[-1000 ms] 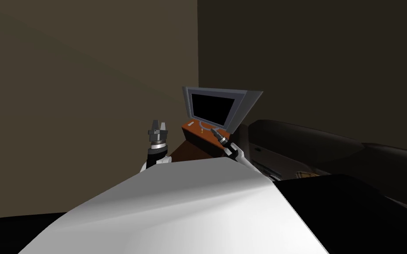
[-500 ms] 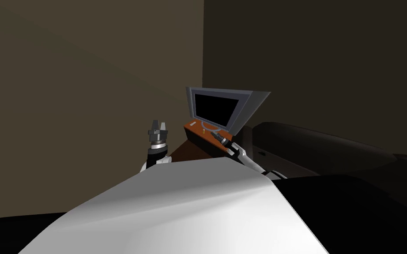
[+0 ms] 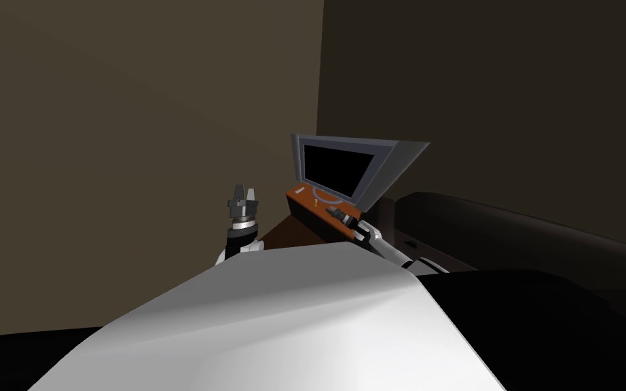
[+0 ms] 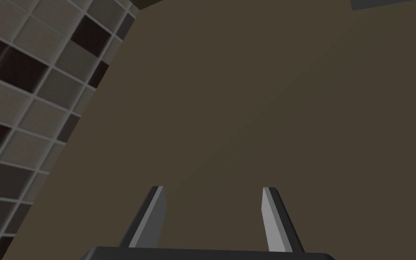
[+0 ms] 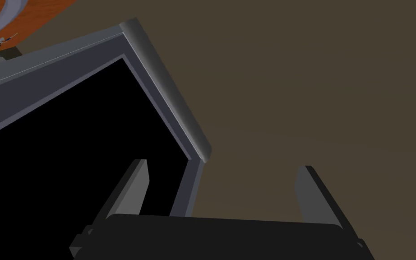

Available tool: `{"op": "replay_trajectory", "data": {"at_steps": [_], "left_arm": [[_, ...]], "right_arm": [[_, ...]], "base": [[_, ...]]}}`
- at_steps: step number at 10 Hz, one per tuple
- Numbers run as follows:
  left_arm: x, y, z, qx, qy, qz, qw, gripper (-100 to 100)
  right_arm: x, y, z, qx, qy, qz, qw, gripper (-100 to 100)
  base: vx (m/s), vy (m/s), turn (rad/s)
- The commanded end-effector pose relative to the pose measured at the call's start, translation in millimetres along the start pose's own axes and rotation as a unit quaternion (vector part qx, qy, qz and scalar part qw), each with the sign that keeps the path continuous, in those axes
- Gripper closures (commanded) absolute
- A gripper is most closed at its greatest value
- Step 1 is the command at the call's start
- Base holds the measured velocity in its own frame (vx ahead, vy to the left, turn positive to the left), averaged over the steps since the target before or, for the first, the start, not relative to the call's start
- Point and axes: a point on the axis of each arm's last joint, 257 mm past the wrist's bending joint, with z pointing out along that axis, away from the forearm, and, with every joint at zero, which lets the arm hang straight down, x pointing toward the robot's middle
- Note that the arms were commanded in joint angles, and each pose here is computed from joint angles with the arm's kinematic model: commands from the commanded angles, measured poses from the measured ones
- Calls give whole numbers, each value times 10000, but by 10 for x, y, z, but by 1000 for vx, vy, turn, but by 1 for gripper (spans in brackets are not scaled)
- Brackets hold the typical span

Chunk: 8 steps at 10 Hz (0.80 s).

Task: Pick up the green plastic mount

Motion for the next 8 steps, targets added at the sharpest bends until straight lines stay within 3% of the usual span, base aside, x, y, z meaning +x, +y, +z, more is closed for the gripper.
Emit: {"op": "replay_trajectory", "data": {"at_steps": [1,6,8], "left_arm": [[0,0,0,0,0,0,10000,0],[0,0,0,0,0,0,10000,0],[0,0,0,0,0,0,10000,0]], "right_arm": [[155,-181,-92,154,345,-256,9990,-100],[511,-675,-448,666,1049,-612,9904,-100],[772,-998,-774,988,1653,-957,9766,-100]], "base": [[17,-35,174],[22,-40,123],[27,-60,222]]}}
